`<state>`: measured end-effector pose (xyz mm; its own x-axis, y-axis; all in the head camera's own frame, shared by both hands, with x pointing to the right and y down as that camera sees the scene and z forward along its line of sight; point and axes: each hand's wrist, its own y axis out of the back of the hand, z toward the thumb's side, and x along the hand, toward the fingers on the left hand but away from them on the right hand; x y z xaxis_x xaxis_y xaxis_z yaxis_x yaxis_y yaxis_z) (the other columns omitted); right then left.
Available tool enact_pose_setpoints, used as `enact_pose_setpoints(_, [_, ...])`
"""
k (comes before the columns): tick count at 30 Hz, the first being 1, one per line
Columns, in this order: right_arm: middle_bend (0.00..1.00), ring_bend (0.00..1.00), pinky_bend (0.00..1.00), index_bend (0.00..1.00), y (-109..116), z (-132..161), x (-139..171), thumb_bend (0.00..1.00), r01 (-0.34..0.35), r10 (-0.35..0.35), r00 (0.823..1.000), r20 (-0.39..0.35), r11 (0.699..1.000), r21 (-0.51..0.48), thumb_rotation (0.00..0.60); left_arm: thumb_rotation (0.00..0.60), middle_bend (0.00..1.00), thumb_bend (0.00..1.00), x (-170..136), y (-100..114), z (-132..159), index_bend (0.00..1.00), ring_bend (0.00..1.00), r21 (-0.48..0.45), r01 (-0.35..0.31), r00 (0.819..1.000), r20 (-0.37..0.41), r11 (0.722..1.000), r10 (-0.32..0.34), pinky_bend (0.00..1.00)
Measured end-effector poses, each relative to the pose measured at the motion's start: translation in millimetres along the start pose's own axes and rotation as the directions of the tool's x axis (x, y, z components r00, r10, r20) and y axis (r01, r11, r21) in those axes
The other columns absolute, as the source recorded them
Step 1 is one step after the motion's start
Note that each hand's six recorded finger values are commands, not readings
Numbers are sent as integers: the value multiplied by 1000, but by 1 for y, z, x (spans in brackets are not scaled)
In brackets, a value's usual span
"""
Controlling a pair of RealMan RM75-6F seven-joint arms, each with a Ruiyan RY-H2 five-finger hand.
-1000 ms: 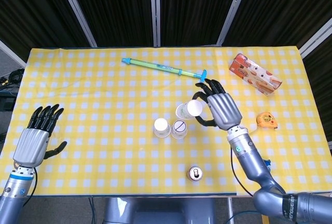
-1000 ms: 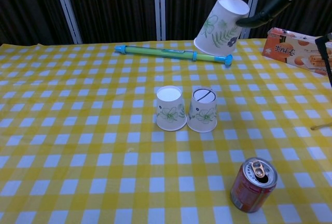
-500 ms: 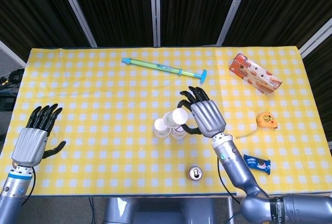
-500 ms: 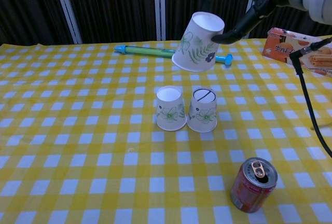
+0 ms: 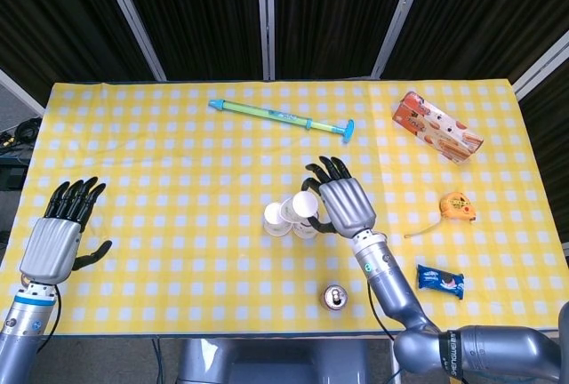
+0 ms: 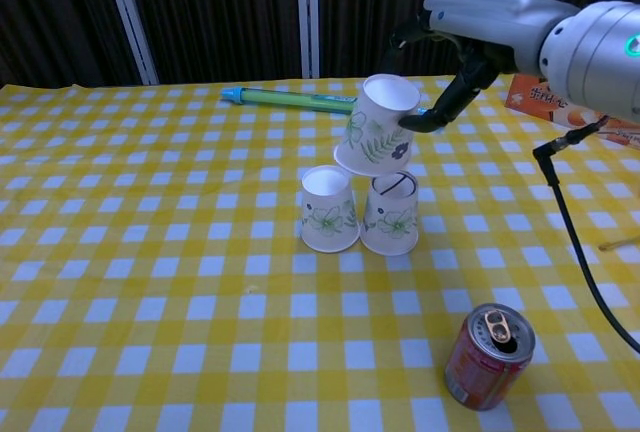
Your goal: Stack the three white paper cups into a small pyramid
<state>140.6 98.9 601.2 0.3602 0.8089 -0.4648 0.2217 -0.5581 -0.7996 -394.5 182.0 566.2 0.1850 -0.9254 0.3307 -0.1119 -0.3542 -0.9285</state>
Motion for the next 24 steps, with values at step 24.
enact_pose_setpoints(24, [147,0,45,468,-21,0,-8,215,-34,35,999,13,999,-39,600,600,0,237,3,-6,-1,0,0,-3,28,1000,3,1000,-28,0])
